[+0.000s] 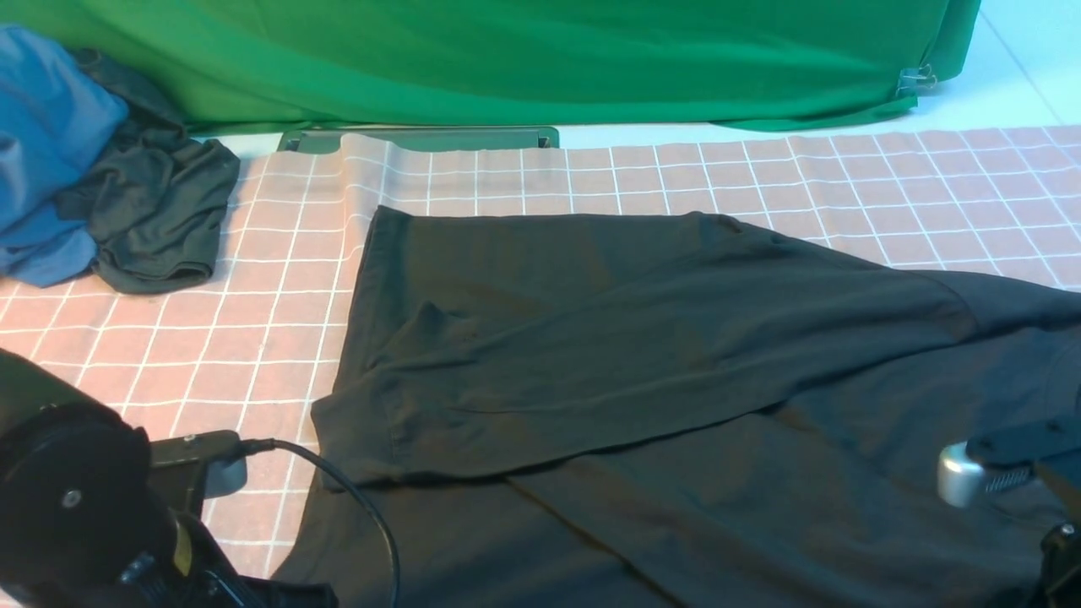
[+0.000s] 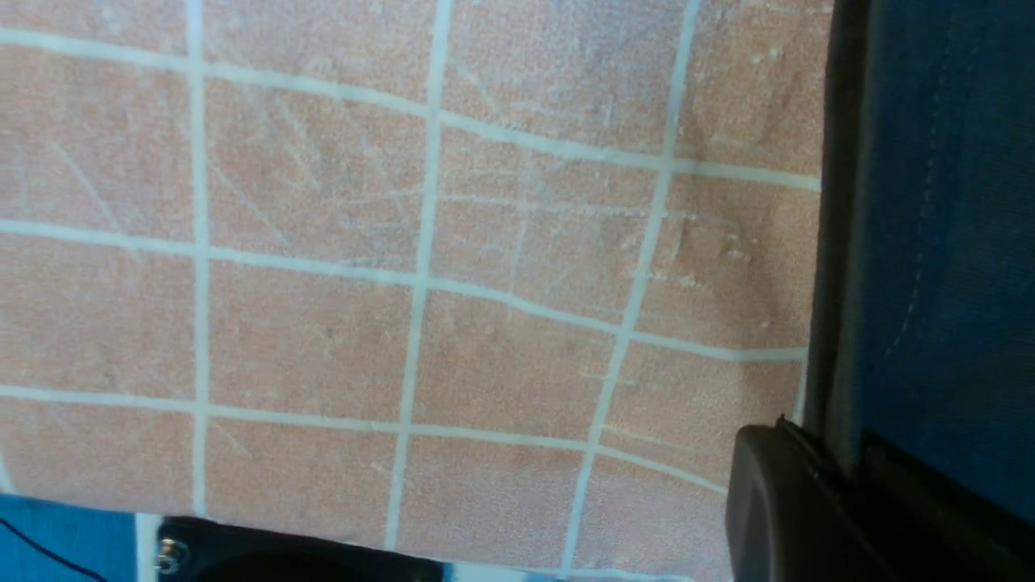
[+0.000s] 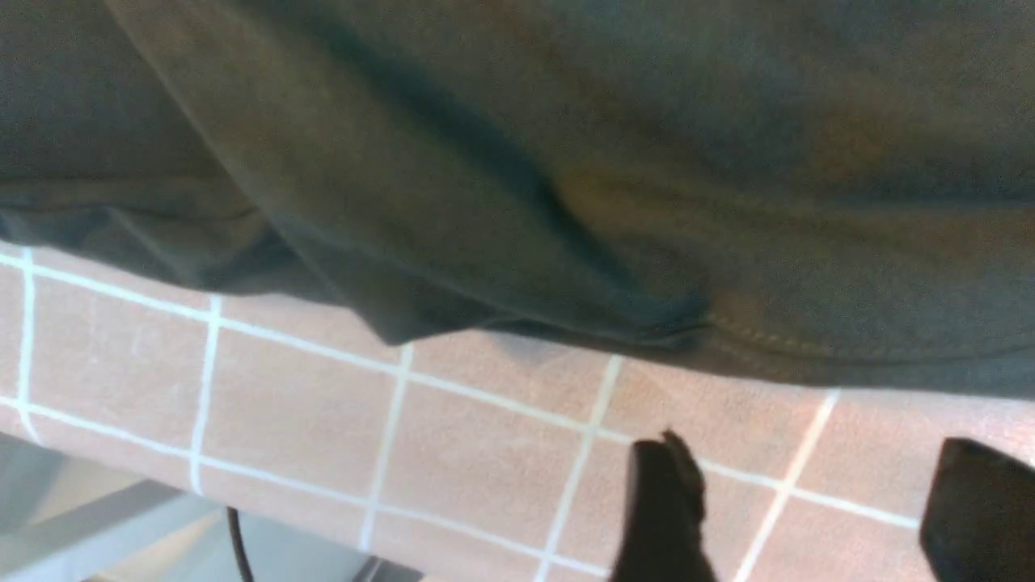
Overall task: Fold a long-sleeved shirt over a pink coffee tablecloth.
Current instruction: 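Grasp the near edge of the shirt at its hem and shoulder corners, then fold the black garment in half by bringing its near edge over to the far edge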
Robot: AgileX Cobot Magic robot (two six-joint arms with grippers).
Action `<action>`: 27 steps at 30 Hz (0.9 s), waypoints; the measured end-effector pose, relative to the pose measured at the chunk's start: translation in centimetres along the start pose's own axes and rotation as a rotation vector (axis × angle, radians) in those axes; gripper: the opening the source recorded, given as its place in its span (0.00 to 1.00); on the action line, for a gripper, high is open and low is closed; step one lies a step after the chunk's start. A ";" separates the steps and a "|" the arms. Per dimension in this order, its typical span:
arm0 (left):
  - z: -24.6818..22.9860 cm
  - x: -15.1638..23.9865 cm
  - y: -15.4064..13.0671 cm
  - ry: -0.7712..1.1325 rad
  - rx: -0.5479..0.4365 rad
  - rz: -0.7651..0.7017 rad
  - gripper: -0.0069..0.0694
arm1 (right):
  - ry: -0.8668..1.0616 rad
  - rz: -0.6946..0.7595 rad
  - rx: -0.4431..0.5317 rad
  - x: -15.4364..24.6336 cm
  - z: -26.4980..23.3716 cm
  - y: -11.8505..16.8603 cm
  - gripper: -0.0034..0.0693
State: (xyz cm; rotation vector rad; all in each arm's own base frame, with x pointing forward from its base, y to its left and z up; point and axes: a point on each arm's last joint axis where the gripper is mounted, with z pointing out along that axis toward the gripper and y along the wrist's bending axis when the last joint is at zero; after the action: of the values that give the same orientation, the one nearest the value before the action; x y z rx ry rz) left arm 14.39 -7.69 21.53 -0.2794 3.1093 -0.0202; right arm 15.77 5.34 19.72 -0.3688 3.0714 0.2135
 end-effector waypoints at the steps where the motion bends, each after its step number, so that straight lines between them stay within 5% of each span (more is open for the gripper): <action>1: 0.0 0.0 0.0 0.001 -0.001 -0.001 0.13 | -0.004 0.000 0.000 -0.1 0.1 0.0 0.73; 14: 0.0 -0.1 0.1 -0.012 -0.012 0.008 0.13 | 0.091 0.065 0.012 -1.7 3.4 -0.5 0.77; 17: 0.0 -0.2 0.1 -0.021 -0.005 0.008 0.13 | 0.091 0.054 0.014 -2.0 3.9 -0.6 0.58; 18: 0.0 -0.2 0.0 -0.027 0.000 0.008 0.13 | 0.089 0.031 0.013 -2.0 3.9 -0.6 0.36; 20: -0.3 -0.4 -0.1 -0.034 0.007 0.008 0.13 | 0.085 0.003 0.016 -2.0 3.8 -0.6 0.18; 27: -2.9 -1.8 -0.9 -0.093 0.055 -0.018 0.13 | 0.047 -0.049 0.062 -2.0 0.9 -0.7 0.13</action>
State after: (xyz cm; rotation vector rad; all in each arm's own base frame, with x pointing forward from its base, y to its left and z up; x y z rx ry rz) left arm 16.23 -8.21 24.44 -0.2976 3.0085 -0.0906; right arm 17.92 5.32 18.82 -0.4517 3.1017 0.1095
